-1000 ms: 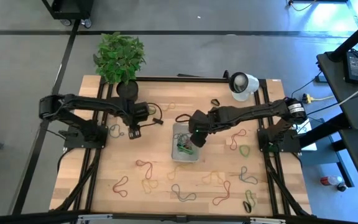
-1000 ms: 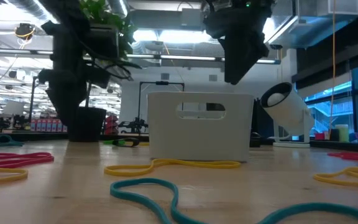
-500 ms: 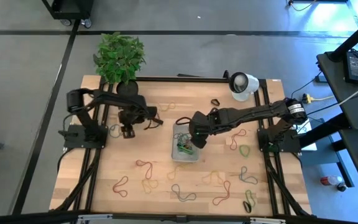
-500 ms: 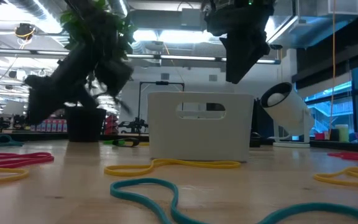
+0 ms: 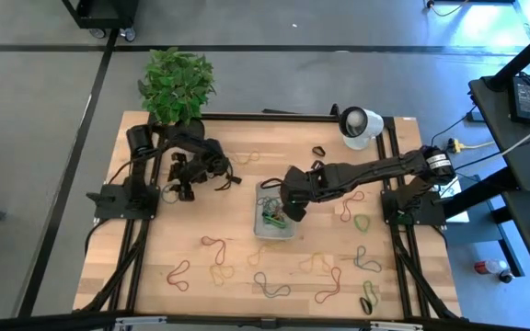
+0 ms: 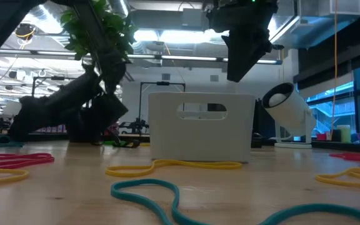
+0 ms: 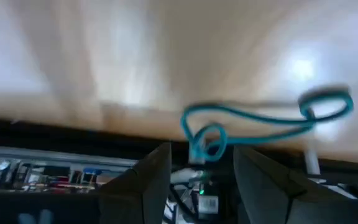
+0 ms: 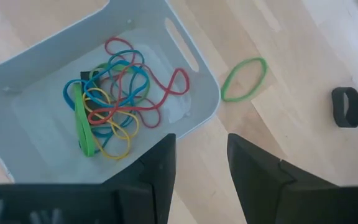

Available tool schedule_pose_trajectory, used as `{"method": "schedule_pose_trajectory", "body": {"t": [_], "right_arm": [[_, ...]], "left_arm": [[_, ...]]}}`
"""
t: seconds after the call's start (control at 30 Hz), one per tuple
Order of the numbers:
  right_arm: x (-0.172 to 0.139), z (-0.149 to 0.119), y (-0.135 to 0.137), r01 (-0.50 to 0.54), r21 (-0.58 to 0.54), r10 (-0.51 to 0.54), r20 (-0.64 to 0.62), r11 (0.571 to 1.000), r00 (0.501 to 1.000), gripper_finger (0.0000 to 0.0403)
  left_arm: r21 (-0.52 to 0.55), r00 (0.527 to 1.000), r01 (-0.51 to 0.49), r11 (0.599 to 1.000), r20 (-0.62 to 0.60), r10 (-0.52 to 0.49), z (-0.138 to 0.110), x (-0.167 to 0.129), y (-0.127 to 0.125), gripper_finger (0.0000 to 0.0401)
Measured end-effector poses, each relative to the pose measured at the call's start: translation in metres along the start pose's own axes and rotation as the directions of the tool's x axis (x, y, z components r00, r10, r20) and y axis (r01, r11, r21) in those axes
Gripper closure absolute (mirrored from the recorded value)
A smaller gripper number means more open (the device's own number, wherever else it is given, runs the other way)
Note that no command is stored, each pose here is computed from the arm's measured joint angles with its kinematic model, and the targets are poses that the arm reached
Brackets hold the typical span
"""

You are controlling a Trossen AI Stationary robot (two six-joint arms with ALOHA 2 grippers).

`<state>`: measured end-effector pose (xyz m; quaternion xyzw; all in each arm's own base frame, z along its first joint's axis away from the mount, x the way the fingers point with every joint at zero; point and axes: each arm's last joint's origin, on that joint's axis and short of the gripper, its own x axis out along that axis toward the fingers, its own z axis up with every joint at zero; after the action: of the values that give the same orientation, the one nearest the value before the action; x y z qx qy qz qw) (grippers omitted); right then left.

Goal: Pick and place rubber bands into bin
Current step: Put the blue rubber band into the gray bin

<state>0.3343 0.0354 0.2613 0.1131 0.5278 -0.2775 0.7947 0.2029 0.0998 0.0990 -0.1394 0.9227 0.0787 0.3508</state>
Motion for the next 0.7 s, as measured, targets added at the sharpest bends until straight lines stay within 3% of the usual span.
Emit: {"method": "schedule_pose_trajectory", "body": {"t": [0.13,0.27,0.4,0.57,0.7], "right_arm": [[0.0,0.0,0.0,0.0,0.015,0.0,0.0,1.0,1.0,0.0256],[0.0,0.0,0.0,0.0,0.014,0.0,0.0,1.0,1.0,0.0256],[0.0,0.0,0.0,0.002,0.002,-0.002,-0.002,1.0,1.0,0.0256],[0.0,-0.001,-0.001,0.01,-0.046,-0.011,-0.014,0.999,1.0,0.0256],[0.0,-0.006,-0.004,0.039,-0.087,-0.044,-0.056,0.995,0.997,0.0256]], "left_arm": [[-0.013,0.997,0.064,0.998,-0.043,-0.065,0.002,0.019,0.002,0.0233],[-0.024,0.997,0.06,0.998,-0.042,-0.061,-0.001,0.033,0.001,0.025],[-0.04,0.998,0.046,0.998,-0.037,-0.048,-0.001,0.033,-0.001,0.0297],[-0.094,0.999,0.035,0.995,0.031,-0.033,0.0,0.021,-0.004,0.0387],[-0.151,0.992,0.033,0.988,0.124,-0.015,-0.005,0.004,-0.007,0.0396]]}}
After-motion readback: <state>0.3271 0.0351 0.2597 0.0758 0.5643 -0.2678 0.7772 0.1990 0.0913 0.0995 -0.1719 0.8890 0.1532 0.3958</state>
